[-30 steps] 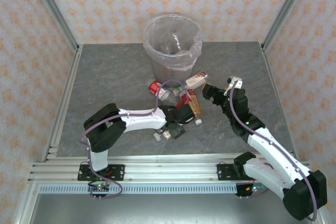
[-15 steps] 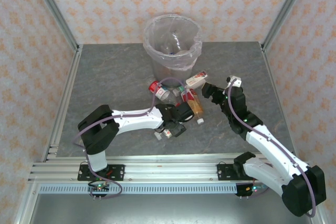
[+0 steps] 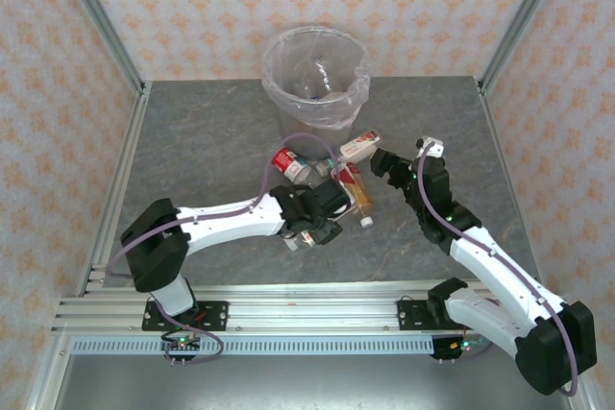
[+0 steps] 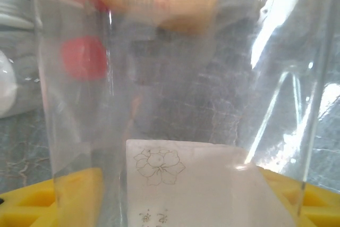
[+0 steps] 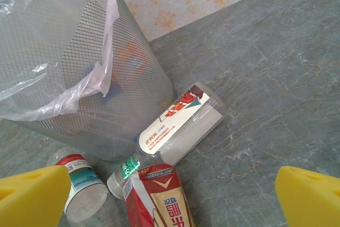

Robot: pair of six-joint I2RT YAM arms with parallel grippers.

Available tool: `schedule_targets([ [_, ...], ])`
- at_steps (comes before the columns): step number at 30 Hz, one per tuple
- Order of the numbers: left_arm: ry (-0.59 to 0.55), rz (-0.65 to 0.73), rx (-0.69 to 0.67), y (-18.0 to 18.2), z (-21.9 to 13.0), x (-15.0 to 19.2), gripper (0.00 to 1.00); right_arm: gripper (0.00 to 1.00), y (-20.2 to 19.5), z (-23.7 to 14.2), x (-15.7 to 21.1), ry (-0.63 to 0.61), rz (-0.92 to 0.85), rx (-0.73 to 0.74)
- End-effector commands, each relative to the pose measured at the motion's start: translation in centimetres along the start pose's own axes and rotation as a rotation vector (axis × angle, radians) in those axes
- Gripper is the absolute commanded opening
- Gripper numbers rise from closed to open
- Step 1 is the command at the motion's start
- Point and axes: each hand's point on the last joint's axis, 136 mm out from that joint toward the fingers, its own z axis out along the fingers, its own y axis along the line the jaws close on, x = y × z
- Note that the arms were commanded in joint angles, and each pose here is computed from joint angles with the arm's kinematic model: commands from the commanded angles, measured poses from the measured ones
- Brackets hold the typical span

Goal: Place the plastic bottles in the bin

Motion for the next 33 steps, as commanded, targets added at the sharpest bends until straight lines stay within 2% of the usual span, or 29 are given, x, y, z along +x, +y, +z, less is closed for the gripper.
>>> schedule_targets([
  [1,-0.094,-0.038,0.006,0.7,-2.3,-1.4,0.00,0.99,0.5,-0.1,-1.5,-0.034,0.020,0.004],
  [12,-0.343,-0.249,0.081,3.6,-8.0,-4.8,0.00,0.99,1.0,0.2,-1.5,-0.024,0.029,-0.015],
  [17,-0.406,-0.271,0.122,3.9,-9.9,-5.7,0.00,0.99,1.1,0.3,-1.4,-0.019,0.030,-0.021],
  [22,-0.539,-0.299,0.184,4.1,-13.2,-7.9,0.00,0.99,1.4,0.2,-1.4,-0.016,0.034,-0.038],
  [29,-0.671,-0.355,0.096,6.7,-16.5,-11.0,0.00,0.99,1.9,0.2,-1.4,-0.012,0.036,-0.061],
  [33,-0.710,-0.450,-0.040,9.5,-17.5,-12.1,0.00,0.99,1.9,0.1,-1.4,-0.013,0.034,-0.063],
])
